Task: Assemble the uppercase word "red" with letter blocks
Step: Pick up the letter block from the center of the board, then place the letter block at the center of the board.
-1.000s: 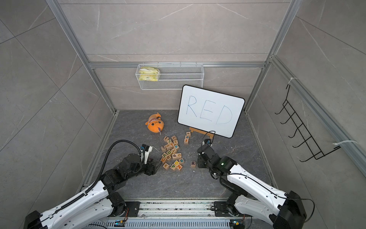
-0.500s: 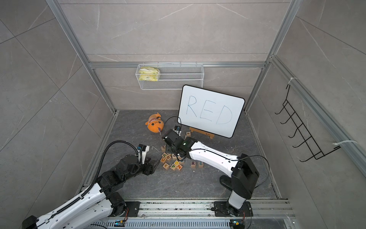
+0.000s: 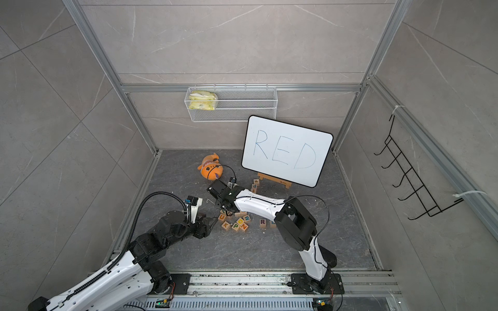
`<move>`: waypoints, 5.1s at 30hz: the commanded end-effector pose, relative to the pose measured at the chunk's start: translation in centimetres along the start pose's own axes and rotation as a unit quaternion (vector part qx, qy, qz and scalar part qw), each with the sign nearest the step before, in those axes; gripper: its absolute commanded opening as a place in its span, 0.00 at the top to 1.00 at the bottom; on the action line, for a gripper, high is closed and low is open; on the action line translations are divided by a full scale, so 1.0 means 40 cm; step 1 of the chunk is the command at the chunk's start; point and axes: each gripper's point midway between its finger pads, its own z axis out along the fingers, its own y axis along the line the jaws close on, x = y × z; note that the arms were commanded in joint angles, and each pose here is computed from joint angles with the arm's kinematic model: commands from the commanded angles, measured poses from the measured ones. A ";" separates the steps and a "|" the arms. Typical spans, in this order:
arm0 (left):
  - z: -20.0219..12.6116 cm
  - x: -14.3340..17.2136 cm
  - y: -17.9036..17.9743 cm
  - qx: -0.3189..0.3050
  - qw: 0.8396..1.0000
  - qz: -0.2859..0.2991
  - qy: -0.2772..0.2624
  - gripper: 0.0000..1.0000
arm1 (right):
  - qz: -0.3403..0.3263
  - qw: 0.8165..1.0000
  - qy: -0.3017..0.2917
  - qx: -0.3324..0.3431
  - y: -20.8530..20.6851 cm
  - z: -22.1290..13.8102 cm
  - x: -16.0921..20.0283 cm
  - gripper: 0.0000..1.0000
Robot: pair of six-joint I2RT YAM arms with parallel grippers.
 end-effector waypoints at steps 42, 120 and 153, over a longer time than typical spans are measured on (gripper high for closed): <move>-0.018 -0.025 -0.024 0.027 0.999 0.000 -0.030 0.29 | 0.056 0.997 -0.025 0.049 -0.073 0.025 -0.003 0.55; -0.003 -0.016 -0.060 0.066 0.998 0.004 -0.015 0.30 | -0.104 0.987 -0.105 -0.068 -0.106 -0.266 -0.068 0.72; 0.038 0.015 -0.122 0.119 0.992 0.013 0.032 0.30 | -0.055 0.991 0.057 0.109 -0.733 -0.214 0.034 0.79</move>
